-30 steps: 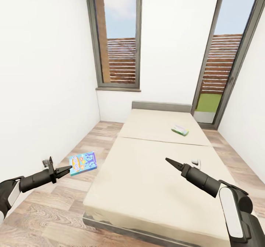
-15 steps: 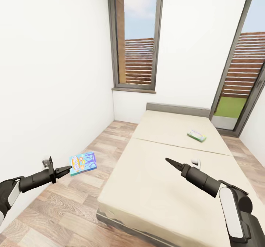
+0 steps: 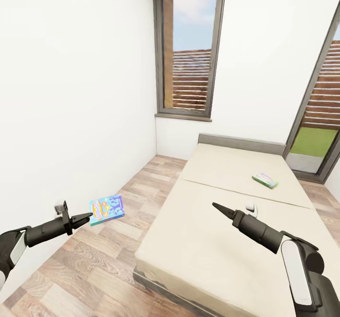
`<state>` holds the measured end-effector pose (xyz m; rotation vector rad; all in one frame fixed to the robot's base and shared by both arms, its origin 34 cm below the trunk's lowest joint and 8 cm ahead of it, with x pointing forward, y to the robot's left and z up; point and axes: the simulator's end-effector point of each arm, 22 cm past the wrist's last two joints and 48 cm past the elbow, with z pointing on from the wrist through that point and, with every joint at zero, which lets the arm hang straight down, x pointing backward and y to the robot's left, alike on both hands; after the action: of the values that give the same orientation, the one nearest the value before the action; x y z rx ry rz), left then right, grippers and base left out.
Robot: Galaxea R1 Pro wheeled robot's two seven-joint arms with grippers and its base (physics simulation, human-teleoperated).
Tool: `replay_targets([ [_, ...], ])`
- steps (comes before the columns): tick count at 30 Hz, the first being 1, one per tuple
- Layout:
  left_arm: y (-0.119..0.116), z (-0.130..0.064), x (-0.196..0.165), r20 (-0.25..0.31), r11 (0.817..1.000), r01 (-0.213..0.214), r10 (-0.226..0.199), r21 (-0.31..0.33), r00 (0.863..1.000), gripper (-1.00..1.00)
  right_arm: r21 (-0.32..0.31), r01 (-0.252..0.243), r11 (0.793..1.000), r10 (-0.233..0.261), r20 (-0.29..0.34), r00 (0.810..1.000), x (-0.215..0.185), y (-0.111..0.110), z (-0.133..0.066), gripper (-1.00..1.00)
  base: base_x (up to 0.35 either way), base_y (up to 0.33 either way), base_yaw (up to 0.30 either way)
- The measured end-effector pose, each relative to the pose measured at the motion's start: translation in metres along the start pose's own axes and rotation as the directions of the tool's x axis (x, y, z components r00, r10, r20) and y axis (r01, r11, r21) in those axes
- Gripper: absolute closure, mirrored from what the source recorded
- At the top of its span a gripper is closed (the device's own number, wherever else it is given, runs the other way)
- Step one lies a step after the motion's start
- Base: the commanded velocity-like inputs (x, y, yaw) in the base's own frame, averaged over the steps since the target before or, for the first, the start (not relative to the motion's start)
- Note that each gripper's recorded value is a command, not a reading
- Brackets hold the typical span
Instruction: Put all the toys in the child's room - the three board games (two on the bed and one on the table), the two jigsaw puzzles on the table, and the tennis ball on the table - inside the toy box on the table in the child's room.
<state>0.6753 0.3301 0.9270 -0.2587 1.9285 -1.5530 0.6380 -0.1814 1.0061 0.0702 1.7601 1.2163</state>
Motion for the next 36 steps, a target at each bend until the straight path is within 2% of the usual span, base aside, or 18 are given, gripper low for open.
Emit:
replay_targets([
  [8, 0.003, 0.0, 0.001, -0.002, 1.0, 0.001, -0.001, -0.006, 1.0, 1.0, 0.003, -0.005, 1.0, 0.005, -0.004, 1.0, 0.001, -0.002, 0.001, -1.0, -0.001, 0.0, 0.068],
  [24, 0.004, 0.002, 0.002, -0.004, 1.0, 0.002, -0.002, -0.005, 1.0, 1.0, 0.004, -0.006, 1.0, 0.006, -0.005, 1.0, 0.001, -0.003, 0.001, -1.0, -0.165, -0.098, 0.271],
  [29, -0.003, 0.001, -0.001, -0.004, 1.0, 0.002, -0.002, -0.005, 1.0, 1.0, 0.002, -0.007, 1.0, 0.007, -0.006, 1.0, -0.003, 0.004, 0.001, -1.0, -0.009, -0.007, 0.253],
  [36, -0.013, 0.0, -0.005, -0.003, 1.0, 0.004, -0.004, -0.005, 1.0, 1.0, 0.003, -0.007, 1.0, 0.007, -0.006, 1.0, -0.01, 0.011, 0.0, -1.0, -0.001, -0.001, 0.06],
])
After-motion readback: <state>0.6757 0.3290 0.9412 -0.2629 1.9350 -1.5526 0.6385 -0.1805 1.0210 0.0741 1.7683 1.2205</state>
